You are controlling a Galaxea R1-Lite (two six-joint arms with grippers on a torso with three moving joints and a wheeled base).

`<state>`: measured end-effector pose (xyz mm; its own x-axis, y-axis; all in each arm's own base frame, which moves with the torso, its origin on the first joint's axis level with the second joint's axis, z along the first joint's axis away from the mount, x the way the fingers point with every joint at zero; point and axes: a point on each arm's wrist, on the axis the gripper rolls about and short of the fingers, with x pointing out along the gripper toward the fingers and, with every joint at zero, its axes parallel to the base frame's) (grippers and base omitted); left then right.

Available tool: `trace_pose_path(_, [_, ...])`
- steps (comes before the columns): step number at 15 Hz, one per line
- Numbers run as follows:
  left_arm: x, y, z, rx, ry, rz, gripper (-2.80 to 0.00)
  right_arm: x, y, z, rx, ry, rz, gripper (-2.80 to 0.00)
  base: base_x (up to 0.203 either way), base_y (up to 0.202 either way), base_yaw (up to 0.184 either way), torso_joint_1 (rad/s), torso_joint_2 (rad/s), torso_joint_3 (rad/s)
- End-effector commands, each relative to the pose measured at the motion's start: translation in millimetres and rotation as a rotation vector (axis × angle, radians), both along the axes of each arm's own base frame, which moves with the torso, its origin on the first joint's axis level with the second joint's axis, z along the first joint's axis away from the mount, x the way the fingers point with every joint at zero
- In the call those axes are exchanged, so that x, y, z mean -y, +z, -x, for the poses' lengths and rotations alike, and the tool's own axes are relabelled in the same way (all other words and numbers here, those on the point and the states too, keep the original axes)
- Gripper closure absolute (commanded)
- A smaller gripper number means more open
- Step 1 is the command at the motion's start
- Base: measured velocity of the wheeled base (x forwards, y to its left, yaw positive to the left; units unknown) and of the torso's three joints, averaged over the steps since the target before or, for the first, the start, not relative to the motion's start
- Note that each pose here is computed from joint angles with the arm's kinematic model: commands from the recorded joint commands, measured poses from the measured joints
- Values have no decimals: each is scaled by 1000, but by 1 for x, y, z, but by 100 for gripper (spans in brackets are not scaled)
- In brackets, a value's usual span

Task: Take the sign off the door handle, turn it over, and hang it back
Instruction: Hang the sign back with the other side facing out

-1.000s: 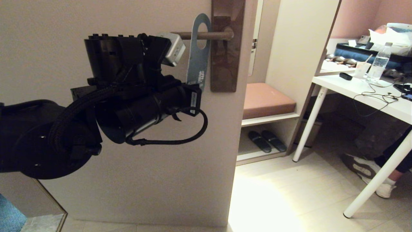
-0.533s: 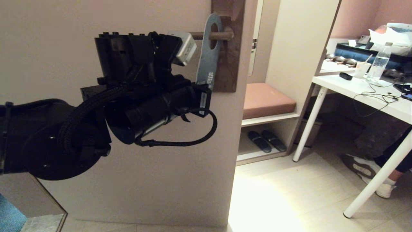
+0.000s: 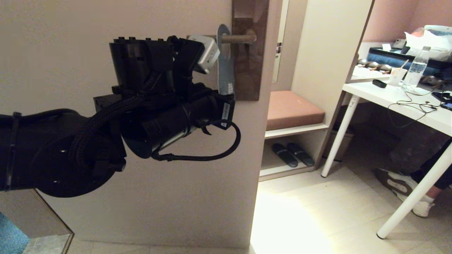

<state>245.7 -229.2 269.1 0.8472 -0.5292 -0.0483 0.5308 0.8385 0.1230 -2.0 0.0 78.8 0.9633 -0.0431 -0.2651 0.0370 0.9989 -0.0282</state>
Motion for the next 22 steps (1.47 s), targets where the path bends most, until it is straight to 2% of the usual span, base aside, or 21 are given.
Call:
trace_pose_path(1, [0, 0, 0, 2, 2, 3, -280, 0, 0, 0, 0, 0, 0, 0, 0, 0, 0, 0, 0, 0])
trace_pose_path(9, [-6, 5, 6, 9, 3, 17, -280, 0, 0, 0, -2, 0, 0, 0, 0, 0, 0, 0, 0, 0])
trace_pose_path(17, [-35, 14, 24, 27, 42, 33, -280, 0, 0, 0, -2, -1, 1, 0, 0, 0, 0, 0, 0, 0])
trace_pose_path(20, [-54, 16, 22, 32, 95, 36, -280, 0, 0, 0, -2, 0, 0, 0, 0, 0, 0, 0, 0, 0])
trace_pose_path(21, [-60, 15, 20, 31, 116, 36, -102, 0, 0, 0, 0, 0, 0, 0, 0, 0, 0, 0, 0, 0])
trace_pose_path(22, [-64, 16, 18, 35, 132, 39, 0, 0, 0, 0, -2, 0, 0, 0, 0, 0, 0, 0, 0, 0])
